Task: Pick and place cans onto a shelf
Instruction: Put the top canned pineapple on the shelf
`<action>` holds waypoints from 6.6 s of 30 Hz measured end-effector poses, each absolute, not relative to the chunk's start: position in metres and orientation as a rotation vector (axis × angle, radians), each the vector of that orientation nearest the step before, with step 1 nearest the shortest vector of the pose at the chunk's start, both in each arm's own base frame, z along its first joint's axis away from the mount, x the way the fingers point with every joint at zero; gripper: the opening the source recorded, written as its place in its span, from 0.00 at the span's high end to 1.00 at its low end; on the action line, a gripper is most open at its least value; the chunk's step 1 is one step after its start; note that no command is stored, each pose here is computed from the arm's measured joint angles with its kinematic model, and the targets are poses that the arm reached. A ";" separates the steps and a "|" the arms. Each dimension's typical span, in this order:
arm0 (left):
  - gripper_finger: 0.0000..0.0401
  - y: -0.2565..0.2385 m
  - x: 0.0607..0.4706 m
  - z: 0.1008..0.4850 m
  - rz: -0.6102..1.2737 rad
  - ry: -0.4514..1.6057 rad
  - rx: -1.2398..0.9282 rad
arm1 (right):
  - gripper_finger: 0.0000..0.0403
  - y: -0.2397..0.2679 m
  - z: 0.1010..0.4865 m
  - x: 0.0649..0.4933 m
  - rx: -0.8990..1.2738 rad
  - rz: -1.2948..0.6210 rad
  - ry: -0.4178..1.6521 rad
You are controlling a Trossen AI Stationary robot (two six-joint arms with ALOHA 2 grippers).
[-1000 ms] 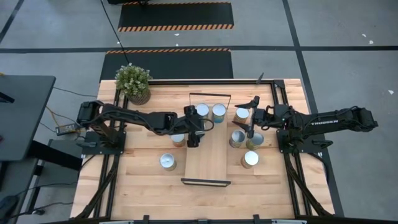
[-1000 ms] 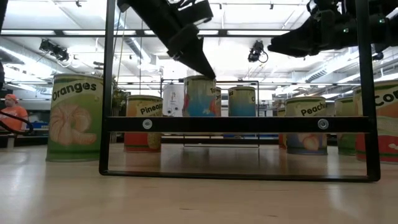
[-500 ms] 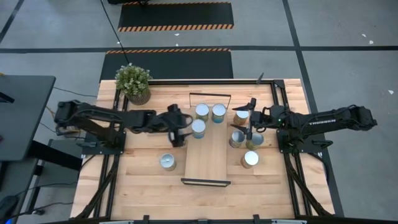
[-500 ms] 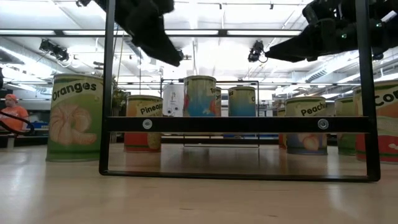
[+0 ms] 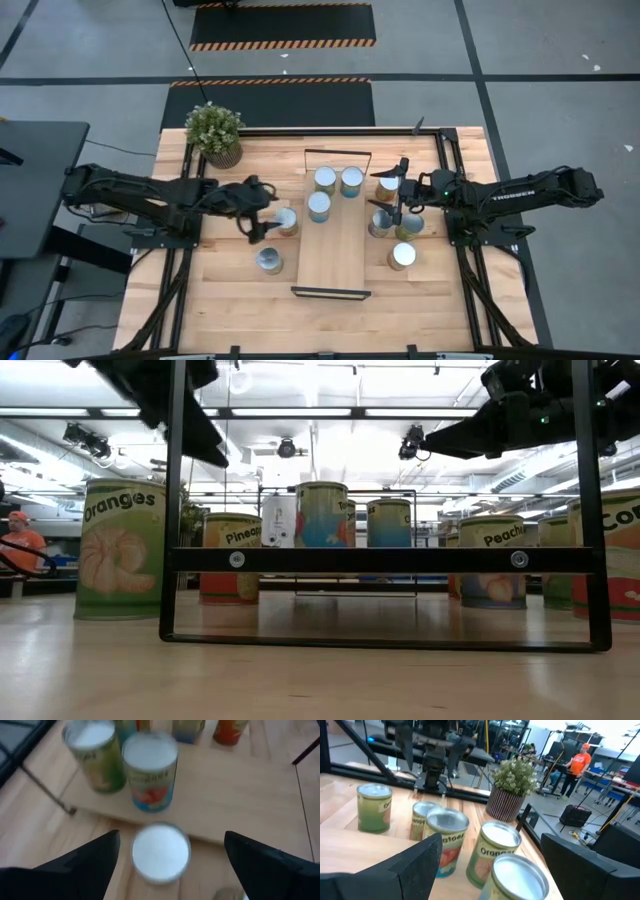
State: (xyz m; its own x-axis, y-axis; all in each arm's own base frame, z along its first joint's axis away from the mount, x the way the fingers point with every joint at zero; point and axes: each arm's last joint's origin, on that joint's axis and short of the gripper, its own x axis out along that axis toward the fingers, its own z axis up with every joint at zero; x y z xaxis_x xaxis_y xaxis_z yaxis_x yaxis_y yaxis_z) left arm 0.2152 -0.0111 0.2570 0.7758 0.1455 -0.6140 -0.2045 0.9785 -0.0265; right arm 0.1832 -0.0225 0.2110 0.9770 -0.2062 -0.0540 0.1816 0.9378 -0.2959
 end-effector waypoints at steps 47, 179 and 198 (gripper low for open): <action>0.09 0.022 0.216 0.139 0.114 0.675 -0.060 | 0.14 -0.022 0.214 0.185 -0.296 -0.183 0.039; 0.08 0.032 0.288 0.185 0.137 0.373 0.188 | 0.14 -0.021 0.214 0.185 -0.287 -0.160 0.035; 0.08 0.027 0.289 0.174 0.306 0.452 0.247 | 0.14 -0.021 0.214 0.185 -0.287 -0.159 0.036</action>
